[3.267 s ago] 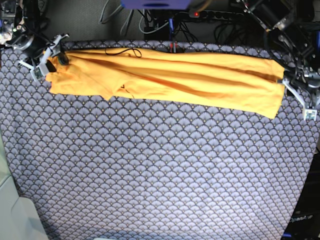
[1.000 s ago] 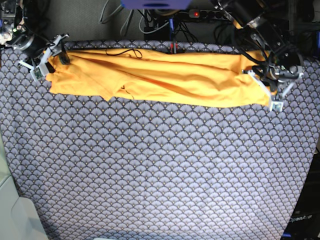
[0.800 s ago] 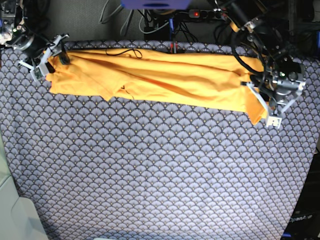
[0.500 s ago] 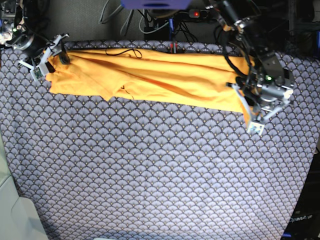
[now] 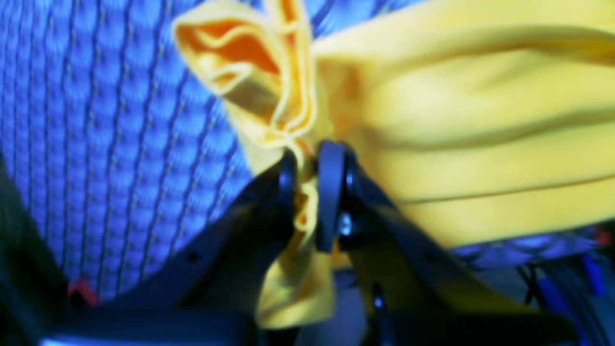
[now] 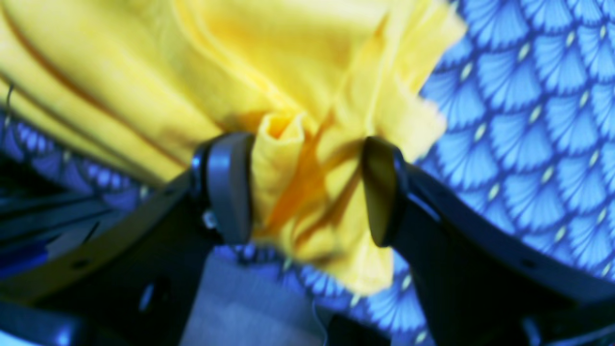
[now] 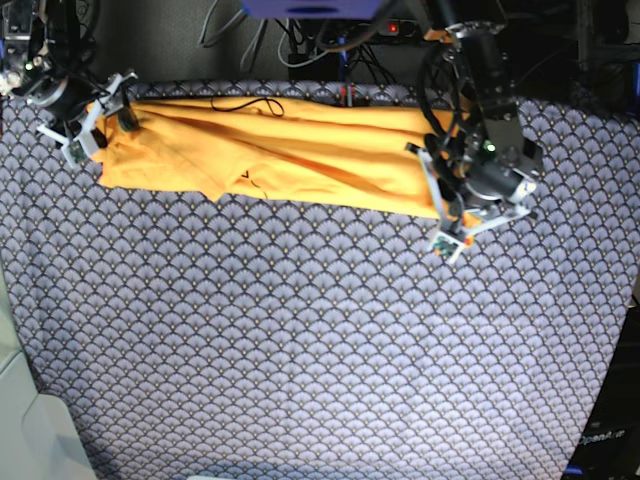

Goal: Fold the T-shirt properly
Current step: 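Fold the held end over toward the right gripper with the left gripper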

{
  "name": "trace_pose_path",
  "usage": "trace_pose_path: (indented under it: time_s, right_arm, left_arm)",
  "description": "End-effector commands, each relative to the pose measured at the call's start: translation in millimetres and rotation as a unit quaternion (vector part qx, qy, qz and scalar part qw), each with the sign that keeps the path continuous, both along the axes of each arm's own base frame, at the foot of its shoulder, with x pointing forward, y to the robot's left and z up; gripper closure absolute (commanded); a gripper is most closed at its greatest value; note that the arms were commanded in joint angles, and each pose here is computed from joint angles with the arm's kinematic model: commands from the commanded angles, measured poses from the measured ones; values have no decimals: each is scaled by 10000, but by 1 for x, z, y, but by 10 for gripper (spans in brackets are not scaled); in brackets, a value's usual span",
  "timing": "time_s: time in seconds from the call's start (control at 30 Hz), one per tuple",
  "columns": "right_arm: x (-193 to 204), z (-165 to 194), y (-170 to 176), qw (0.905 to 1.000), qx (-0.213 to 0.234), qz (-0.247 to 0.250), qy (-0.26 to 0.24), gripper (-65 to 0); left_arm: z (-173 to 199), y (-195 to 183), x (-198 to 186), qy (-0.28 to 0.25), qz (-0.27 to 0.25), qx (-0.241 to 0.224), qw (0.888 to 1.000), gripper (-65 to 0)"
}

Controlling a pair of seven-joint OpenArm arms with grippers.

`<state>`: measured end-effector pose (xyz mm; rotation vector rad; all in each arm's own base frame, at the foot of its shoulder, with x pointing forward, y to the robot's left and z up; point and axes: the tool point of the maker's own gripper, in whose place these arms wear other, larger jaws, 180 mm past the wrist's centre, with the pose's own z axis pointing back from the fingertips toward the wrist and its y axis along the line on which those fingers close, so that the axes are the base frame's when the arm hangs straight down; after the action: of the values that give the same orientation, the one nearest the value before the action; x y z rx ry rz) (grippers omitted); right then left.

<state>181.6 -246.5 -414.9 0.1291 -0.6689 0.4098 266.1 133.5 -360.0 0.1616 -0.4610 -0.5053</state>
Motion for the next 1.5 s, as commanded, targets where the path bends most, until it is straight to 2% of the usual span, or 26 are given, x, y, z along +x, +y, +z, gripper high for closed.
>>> trace_pose_path:
  time_s: [0.0,0.17,0.4,0.63,0.9,1.4,1.43,1.47]
  right_arm:
    - [5,8,-2,9999,-6,27,-132,-360]
    - [5,8,-2,9999,-6,27,-132,-360]
    - [5,8,-2,9999,-6,27,-140,-360]
    - [5,8,-2,9999,-6,27,-140,-360]
    - [5,8,-2,9999,-6,27,-140,-360]
    - [12,11,-2,9997,-13,31,-224,-360]
    - [12,11,-2,9997,-13,31,-224,-360]
    - [12,11,-2,9997,-13,31,-224,-360]
  left_arm:
    - [11,-7,9,-222,-91,-51,9997,0]
    - [18,-39,16,-351,-630,-93,9974,0]
    - [31,-114,15,-576,-1316,-420,9887,0]
    - [36,-157,4,-625,-1217,-837,9871,0]
    - [33,-180,-12,-512,-1524,-873,9831,0]
    - [22,-180,-17,-334,-1539,-806,9842,0]
    - [22,-180,-17,-334,-1539,-806,9842,-12]
    - [22,-180,-18,-326,-1538,-807,9843,-51]
